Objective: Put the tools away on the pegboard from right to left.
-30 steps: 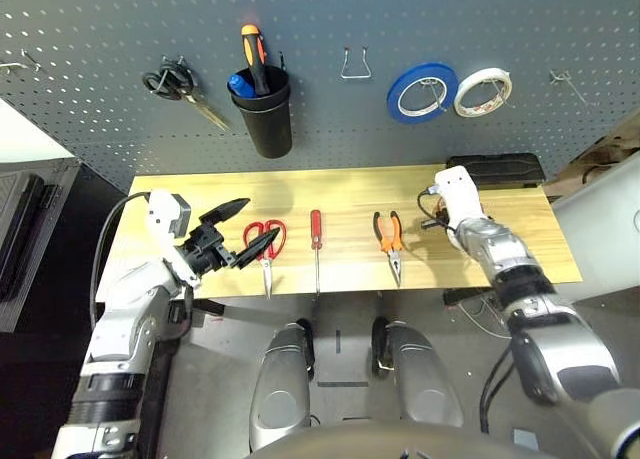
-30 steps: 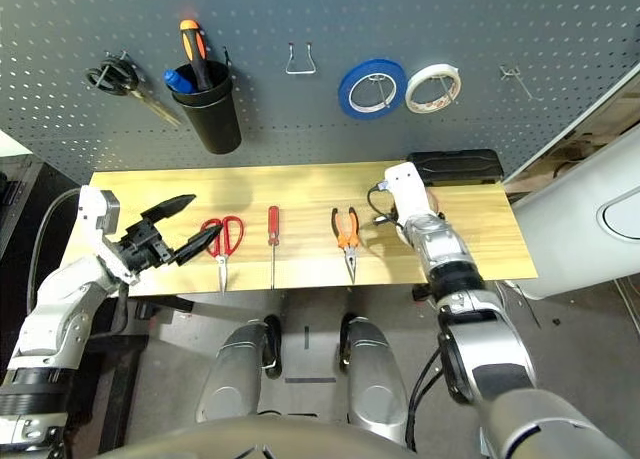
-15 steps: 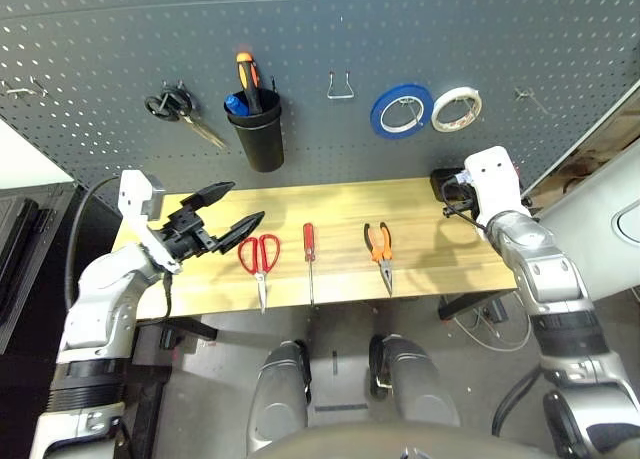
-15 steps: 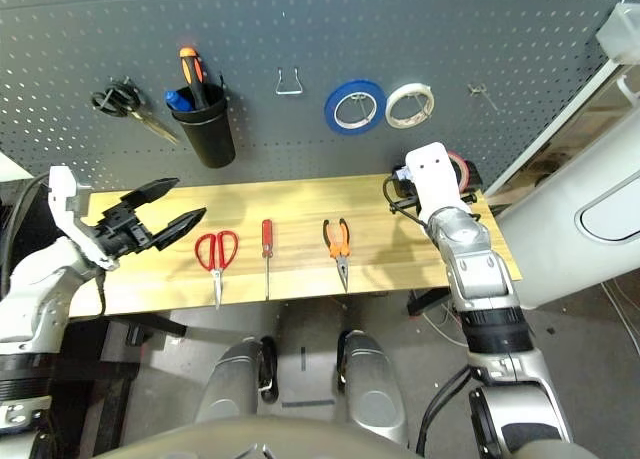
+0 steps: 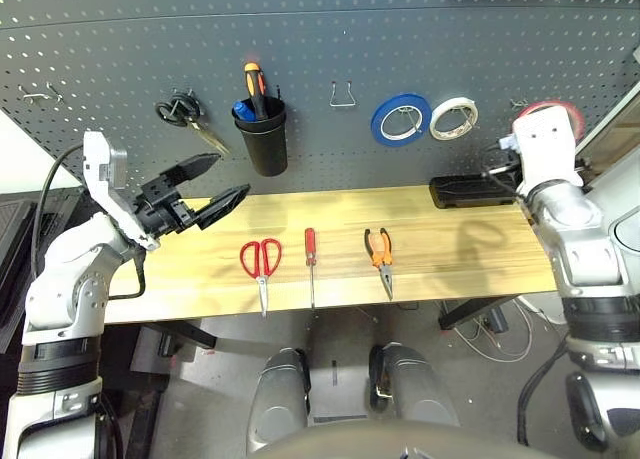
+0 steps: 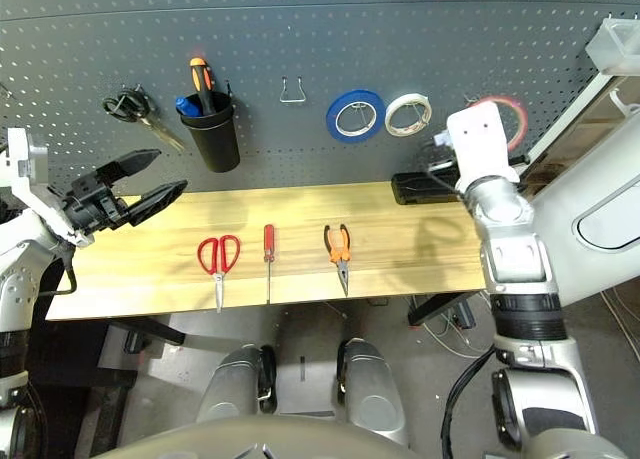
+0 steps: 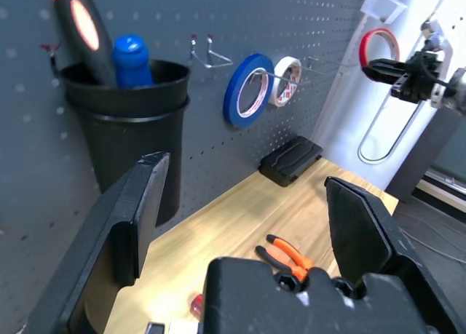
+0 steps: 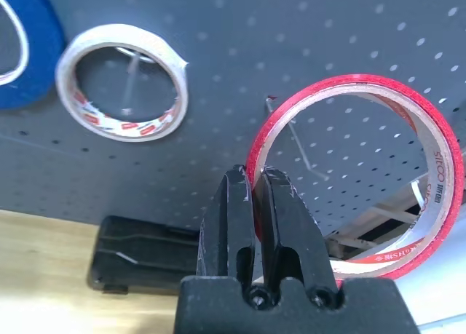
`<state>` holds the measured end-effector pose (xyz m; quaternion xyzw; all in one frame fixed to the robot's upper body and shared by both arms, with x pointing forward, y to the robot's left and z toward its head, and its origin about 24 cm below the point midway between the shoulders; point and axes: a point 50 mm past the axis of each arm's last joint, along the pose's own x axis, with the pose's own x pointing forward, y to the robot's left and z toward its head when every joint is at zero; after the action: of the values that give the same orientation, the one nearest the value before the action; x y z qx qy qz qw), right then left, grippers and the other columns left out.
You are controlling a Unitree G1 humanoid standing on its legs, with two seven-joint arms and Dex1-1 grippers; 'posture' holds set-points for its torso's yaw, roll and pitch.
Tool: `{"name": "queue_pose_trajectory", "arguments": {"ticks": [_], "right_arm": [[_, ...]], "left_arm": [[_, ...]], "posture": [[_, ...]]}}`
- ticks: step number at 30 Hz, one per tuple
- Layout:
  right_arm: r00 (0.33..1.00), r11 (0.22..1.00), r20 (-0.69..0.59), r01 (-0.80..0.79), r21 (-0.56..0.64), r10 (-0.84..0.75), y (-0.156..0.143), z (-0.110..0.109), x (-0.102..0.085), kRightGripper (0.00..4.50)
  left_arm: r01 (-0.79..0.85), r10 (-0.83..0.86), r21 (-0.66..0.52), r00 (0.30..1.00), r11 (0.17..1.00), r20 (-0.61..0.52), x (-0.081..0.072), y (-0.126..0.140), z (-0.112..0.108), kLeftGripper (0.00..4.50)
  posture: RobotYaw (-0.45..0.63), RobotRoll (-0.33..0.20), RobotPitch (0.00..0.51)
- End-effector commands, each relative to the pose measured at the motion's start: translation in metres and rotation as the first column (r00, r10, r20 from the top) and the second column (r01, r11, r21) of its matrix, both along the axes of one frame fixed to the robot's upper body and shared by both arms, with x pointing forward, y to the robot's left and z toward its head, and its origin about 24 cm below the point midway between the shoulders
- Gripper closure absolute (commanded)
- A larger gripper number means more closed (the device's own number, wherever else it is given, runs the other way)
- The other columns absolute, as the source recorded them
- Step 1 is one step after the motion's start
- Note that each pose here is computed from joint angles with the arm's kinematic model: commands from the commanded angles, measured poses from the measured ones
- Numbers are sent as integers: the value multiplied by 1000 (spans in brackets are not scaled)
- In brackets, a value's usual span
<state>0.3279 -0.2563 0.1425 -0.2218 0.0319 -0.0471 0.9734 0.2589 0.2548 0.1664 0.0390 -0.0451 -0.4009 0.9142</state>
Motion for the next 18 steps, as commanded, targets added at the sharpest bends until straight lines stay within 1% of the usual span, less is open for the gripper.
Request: {"name": "queue_pose_trajectory", "arguments": {"ticks": [1, 8, 11, 16, 18], "right_arm": [[1000, 1000, -12, -16, 23, 17, -8, 2, 9, 4469], [996, 998, -75, -35, 59, 40, -17, -6, 30, 4469], [993, 995, -105, -38, 93, 48, -19, -12, 35, 4469], [988, 995, -145, -30, 93, 44, -23, -21, 41, 4469], [988, 996, -151, -23, 86, 36, -24, -24, 43, 3886]], "left_arm": [[25, -25, -1, 1000, 1000, 9, 1, -8, 6, 0], [41, -41, -4, 999, 999, -2, -2, -18, 5, 0], [41, -41, -6, 999, 999, -6, -4, -19, 5, 0], [39, -40, -8, 999, 999, -11, -6, -22, 6, 0], [42, -42, -8, 999, 999, -13, -6, -24, 5, 0]], "posture": [[1, 0, 24], [23, 0, 30], [34, 0, 31], [40, 0, 33], [46, 0, 34]]}}
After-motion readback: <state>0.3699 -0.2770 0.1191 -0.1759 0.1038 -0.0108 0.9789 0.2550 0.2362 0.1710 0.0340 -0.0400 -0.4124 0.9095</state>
